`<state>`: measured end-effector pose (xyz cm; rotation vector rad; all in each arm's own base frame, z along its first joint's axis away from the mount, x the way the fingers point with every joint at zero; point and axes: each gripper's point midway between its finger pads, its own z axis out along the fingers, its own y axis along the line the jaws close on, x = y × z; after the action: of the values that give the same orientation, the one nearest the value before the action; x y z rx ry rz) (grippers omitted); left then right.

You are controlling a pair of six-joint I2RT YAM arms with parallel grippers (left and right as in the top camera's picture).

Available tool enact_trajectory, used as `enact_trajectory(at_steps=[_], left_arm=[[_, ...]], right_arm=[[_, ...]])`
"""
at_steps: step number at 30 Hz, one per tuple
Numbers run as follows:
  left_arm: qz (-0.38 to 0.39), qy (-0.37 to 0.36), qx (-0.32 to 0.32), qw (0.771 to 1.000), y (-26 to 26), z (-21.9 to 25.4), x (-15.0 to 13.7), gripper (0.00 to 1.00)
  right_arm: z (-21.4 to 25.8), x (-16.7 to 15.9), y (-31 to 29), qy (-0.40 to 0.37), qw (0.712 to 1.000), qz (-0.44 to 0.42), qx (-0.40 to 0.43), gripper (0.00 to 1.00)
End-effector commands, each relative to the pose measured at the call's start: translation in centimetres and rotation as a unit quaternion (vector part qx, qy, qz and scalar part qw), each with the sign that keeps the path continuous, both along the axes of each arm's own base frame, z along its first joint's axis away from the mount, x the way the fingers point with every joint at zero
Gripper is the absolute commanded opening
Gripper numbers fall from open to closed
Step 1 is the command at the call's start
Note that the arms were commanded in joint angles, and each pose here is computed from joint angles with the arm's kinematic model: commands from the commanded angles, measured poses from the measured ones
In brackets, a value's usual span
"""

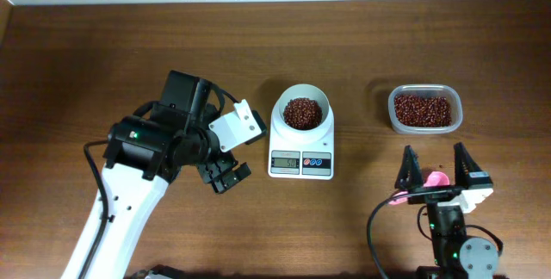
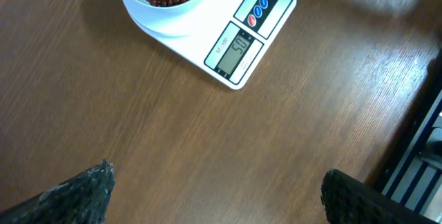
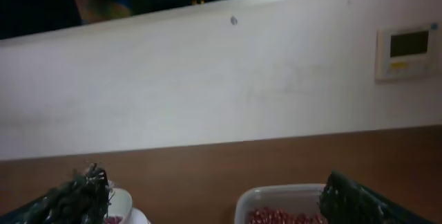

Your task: Scoop and weigh 50g on scale

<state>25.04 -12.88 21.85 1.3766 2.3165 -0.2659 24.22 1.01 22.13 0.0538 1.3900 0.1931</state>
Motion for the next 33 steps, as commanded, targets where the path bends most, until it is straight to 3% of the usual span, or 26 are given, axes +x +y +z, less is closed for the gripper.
enact_trajectory(at_steps=[1,5,11,15,20,26,29,33], left_arm=[[-0.004,-0.012,-0.007,1.0,0.0,0.8,0.1,0.99],[-0.004,-0.012,-0.007,1.0,0.0,0.8,0.1,0.99],[-0.004,-0.012,-0.007,1.0,0.0,0.8,0.1,0.99],[-0.004,-0.012,-0.007,1.0,0.0,0.8,0.1,0.99],[-0.004,-0.012,-0.007,1.0,0.0,0.8,0.1,0.99],[-0.004,-0.012,-0.007,1.0,0.0,0.8,0.1,0.99],[-0.004,-0.012,-0.007,1.0,0.0,0.8,0.1,0.99],[-0.004,-0.012,-0.007,1.0,0.0,0.8,0.1,0.99]], right_arm=[[0.2,-0.1,0.3,-0.01,1.0,0.001,-0.027,0.99],[-1.5,0.2,0.3,0.019,0.995,-0.009,-0.095,0.99],[-6.3,0.3,0.2,0.116,0.987,0.0,-0.107,0.99],[-6.3,0.3,0.3,0.116,0.987,0.002,-0.112,0.99],[-6.3,0.3,0.5,0.107,0.976,0.001,-0.187,0.99],[-6.4,0.3,0.5,0.108,0.978,0.002,-0.18,0.99],[-6.4,0.3,0.3,0.118,0.988,0.001,-0.101,0.99],[-6.4,0.3,0.1,0.119,0.988,-0.003,-0.093,0.99]])
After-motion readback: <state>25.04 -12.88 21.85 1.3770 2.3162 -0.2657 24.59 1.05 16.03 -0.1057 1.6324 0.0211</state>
